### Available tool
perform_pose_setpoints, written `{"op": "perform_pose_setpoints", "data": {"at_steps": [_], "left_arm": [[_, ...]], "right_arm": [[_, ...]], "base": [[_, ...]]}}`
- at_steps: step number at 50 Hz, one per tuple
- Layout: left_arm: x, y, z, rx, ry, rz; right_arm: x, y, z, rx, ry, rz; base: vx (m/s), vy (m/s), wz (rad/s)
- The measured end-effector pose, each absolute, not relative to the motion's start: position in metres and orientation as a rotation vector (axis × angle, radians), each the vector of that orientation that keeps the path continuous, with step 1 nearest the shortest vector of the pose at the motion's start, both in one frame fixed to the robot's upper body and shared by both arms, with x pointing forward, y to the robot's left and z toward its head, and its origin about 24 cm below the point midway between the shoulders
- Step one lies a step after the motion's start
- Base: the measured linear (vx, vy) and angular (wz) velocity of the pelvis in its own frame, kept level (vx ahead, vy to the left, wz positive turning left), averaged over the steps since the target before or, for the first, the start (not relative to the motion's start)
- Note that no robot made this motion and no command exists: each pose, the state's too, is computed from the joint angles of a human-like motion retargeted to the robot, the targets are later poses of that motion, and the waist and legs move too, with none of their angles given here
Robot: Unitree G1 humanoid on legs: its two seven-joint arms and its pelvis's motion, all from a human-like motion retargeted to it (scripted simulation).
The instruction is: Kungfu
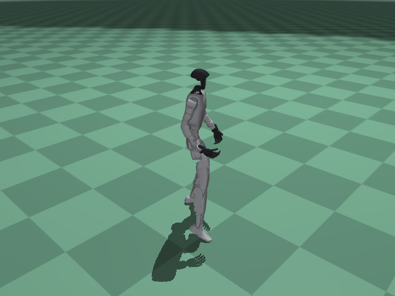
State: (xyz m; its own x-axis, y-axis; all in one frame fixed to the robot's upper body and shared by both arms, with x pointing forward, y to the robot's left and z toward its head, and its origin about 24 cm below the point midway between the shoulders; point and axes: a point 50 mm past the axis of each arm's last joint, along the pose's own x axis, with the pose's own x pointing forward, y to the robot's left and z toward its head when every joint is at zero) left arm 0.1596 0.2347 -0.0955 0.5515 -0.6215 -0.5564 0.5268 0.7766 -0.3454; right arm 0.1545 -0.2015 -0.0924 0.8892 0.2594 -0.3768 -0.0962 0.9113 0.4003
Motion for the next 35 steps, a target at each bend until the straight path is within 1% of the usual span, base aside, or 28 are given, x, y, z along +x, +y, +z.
{"op": "perform_pose_setpoints", "data": {"at_steps": [7, 15, 18, 22, 26, 30, 33, 35], "left_arm": [[0.122, 0.251, -0.099, -0.512, 0.634, -0.396], [0.091, 0.247, -0.102, -0.698, 0.564, -0.204], [0.079, 0.246, -0.101, -0.754, 0.505, -0.15], [0.061, 0.229, -0.105, -0.867, 0.473, -0.108], [0.05, 0.214, -0.109, -0.945, 0.489, -0.114], [0.05, 0.211, -0.113, -0.923, 0.521, -0.106], [0.048, 0.227, -0.113, -0.822, 0.575, -0.11], [0.047, 0.244, -0.114, -0.719, 0.644, -0.125]], "right_arm": [[0.099, -0.2, -0.108, 0.733, 0.487, 0.015], [0.051, -0.186, -0.113, 1.055, 0.495, -0.118], [0.042, -0.173, -0.109, 1.168, 0.468, -0.084], [0.035, -0.151, -0.104, 1.282, 0.47, 0.024], [0.027, -0.134, -0.106, 1.343, 0.521, 0.055], [0.032, -0.133, -0.11, 1.339, 0.563, 0.05], [0.042, -0.148, -0.113, 1.249, 0.595, 0.096], [0.052, -0.16, -0.117, 1.132, 0.631, 0.155]], "base": [[0.32, 0.43, 0.55], [0.25, 0.2, 0.27], [0.13, 0.16, 0.3], [0.09, 0.15, 0.2], [0.05, 0.2, 0.2], [0.03, 0.25, -0.02], [-0.03, 0.16, -0.3], [-0.1, 0.09, -0.14]]}}
